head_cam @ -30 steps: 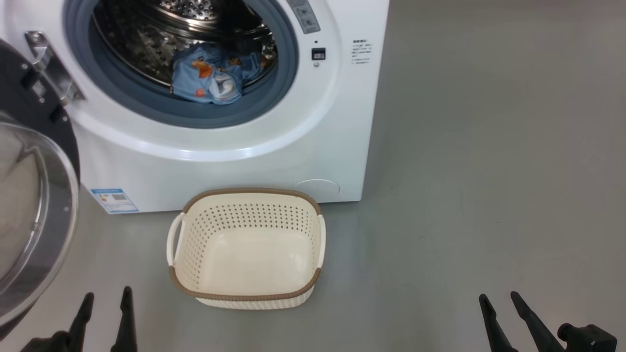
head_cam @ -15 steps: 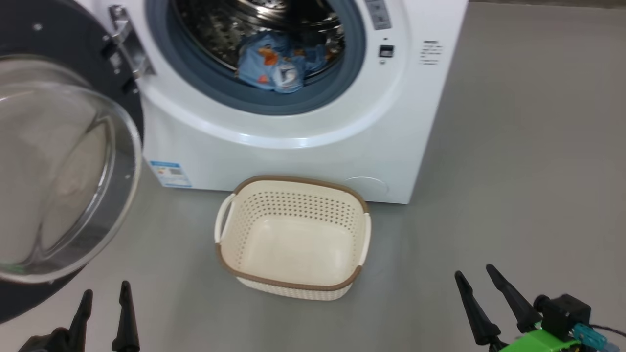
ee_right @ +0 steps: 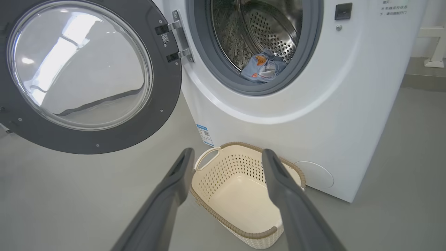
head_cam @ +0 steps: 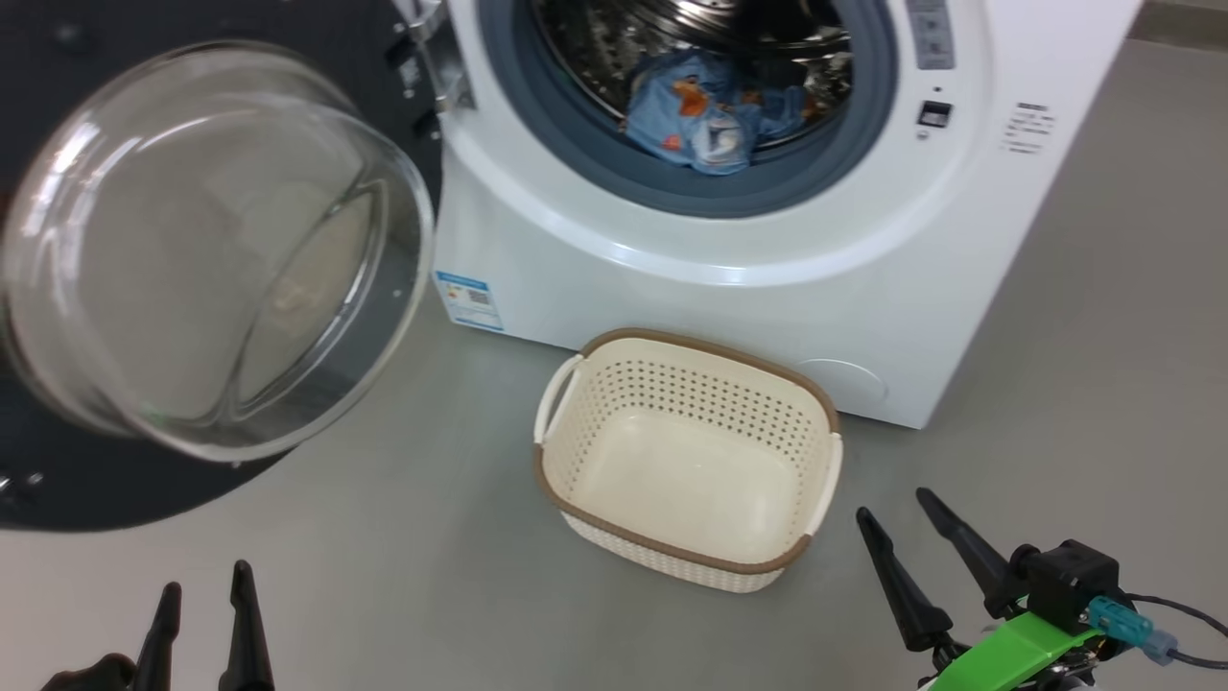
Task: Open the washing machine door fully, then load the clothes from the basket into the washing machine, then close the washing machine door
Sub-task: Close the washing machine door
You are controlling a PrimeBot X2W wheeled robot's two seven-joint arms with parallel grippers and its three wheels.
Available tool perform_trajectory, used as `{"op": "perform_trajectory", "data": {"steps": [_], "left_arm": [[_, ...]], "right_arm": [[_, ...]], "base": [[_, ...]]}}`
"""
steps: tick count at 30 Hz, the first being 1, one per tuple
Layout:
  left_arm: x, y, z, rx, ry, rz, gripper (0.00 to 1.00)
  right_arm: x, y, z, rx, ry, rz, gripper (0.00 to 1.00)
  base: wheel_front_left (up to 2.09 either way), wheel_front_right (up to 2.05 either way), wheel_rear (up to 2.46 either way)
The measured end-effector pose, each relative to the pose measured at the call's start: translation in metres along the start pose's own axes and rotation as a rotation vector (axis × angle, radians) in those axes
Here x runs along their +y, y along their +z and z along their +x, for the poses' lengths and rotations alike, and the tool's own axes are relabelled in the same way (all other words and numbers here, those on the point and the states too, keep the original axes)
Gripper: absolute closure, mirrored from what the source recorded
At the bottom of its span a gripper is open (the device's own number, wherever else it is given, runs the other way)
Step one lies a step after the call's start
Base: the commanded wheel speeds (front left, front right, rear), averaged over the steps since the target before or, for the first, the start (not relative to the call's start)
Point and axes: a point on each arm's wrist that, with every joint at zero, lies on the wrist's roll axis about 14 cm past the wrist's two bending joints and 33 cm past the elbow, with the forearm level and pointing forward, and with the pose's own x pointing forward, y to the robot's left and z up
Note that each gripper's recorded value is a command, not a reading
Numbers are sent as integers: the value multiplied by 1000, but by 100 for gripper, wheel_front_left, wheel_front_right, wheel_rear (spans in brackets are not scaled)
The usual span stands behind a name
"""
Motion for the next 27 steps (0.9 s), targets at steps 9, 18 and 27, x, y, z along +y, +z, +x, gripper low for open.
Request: {"op": "perform_trajectory", "data": {"steps": [9, 18, 27], "left_arm": [[26, 6, -18, -20, 97, -19, 0], [31, 11, -20, -39, 119, -30, 0], [46, 77, -19, -248, 128, -48, 100]], "right_arm": [[30, -4, 24, 19, 117, -13, 0], [36, -6, 27, 27, 135, -16, 0], [38, -1, 25, 11, 126, -7, 0]], "base": [[0, 0, 0], [0, 0, 0], [0, 0, 0]]}}
